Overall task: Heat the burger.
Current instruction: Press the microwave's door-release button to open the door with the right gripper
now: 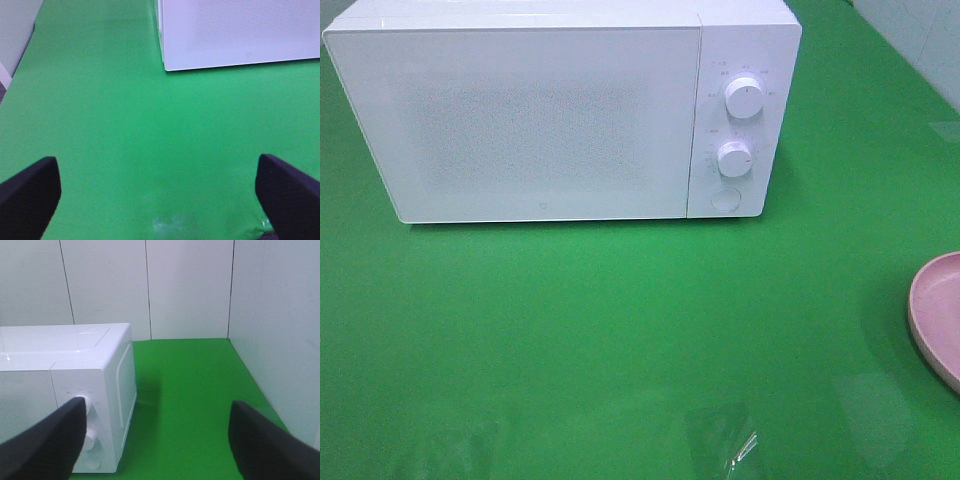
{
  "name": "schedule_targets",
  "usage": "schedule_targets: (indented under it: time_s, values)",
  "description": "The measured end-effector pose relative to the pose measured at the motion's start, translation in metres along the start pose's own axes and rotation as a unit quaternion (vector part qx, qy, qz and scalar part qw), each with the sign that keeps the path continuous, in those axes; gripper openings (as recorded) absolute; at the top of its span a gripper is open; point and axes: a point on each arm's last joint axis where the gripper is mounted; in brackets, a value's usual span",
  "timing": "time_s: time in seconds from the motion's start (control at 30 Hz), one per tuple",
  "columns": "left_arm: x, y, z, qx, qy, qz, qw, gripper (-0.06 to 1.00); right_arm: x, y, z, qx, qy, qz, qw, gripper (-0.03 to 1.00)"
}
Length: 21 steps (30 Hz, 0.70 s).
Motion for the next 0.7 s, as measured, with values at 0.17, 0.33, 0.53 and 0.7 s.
schedule_targets:
  time_s: [0.17,0.33,0.53,0.7]
  values:
    - [0.000,0.000,0.000,0.000,0.000,0.000,1.000,0.98,-0.032,0.002,-0.003,0.007,-0.007,-0.005,1.000,0.75]
    - [0.000,0.000,0.000,0.000,0.000,0.000,1.000,0.98,-0.056,0.002,0.001,0.010,0.005,-0.004,1.000,0.75]
    - [0.000,0.000,0.000,0.000,0.000,0.000,1.000,0.98,-0.096,0.002,0.015,0.011,0.031,-0.011,0.999,0.75]
    - [0.000,0.000,0.000,0.000,0.000,0.000,1.000,0.98,-0.124,0.005,0.030,0.014,0.046,-0.025,0.999,0.75]
Point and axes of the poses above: a point on each arm's last joint axis where the gripper is mounted, x pointing back along that axis away from the gripper, y along the wrist's bending axis when the last joint is at zero, z = x × y, and after that the axes turned 11 degrees about -x, right-handed
